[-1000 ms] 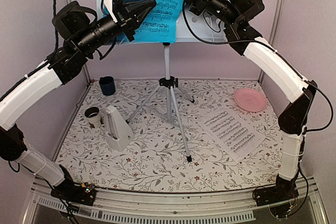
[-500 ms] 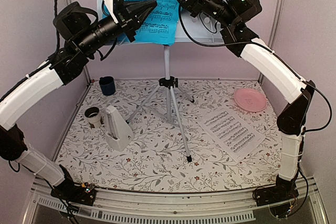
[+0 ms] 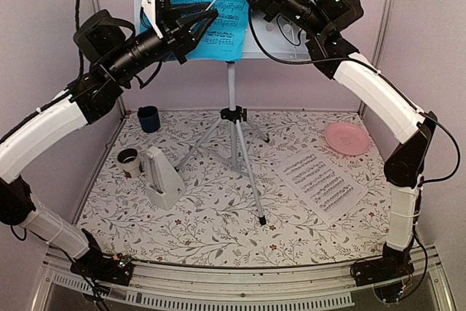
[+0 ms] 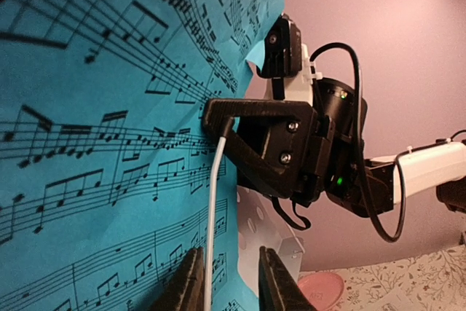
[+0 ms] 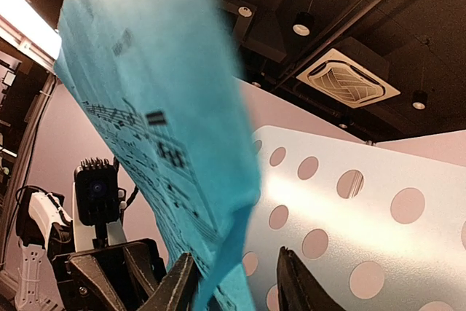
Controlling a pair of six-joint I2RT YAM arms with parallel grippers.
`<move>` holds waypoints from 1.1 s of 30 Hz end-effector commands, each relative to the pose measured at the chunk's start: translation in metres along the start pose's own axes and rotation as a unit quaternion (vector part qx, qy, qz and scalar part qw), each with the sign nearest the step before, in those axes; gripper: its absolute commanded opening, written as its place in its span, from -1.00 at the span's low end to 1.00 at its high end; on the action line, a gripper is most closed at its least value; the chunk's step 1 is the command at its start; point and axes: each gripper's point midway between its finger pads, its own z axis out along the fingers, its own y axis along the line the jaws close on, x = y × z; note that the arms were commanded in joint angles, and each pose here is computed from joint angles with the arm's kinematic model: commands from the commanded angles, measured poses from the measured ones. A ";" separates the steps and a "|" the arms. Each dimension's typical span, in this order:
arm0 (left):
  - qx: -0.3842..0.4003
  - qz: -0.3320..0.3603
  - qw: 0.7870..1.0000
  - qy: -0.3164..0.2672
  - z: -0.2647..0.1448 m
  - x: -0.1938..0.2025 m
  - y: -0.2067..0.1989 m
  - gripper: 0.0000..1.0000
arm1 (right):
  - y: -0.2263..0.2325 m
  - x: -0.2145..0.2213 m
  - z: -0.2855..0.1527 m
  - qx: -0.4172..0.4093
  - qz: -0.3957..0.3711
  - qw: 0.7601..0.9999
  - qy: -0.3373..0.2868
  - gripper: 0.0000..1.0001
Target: Set up the instrument practice props
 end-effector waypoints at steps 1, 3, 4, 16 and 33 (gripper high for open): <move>-0.004 -0.006 1.000 0.004 -0.009 -0.003 -0.002 -0.40 | -0.005 -0.008 0.002 0.014 -0.014 1.000 -0.019 -0.22; -0.002 -0.008 1.000 0.004 -0.011 -0.005 -0.005 -0.31 | -0.006 -0.007 0.002 0.016 -0.012 1.000 -0.020 -0.19; -0.001 -0.009 1.000 0.004 -0.012 -0.006 -0.006 -0.26 | -0.006 -0.006 0.002 0.017 -0.012 1.000 -0.021 -0.14; -0.032 -0.019 0.999 0.002 -0.043 -0.035 -0.011 -0.12 | -0.014 0.001 0.002 0.036 -0.012 0.999 -0.025 -0.19; -0.167 0.056 0.983 0.056 -0.077 -0.064 0.043 0.31 | -0.018 0.013 0.001 0.043 -0.011 0.999 -0.028 -0.19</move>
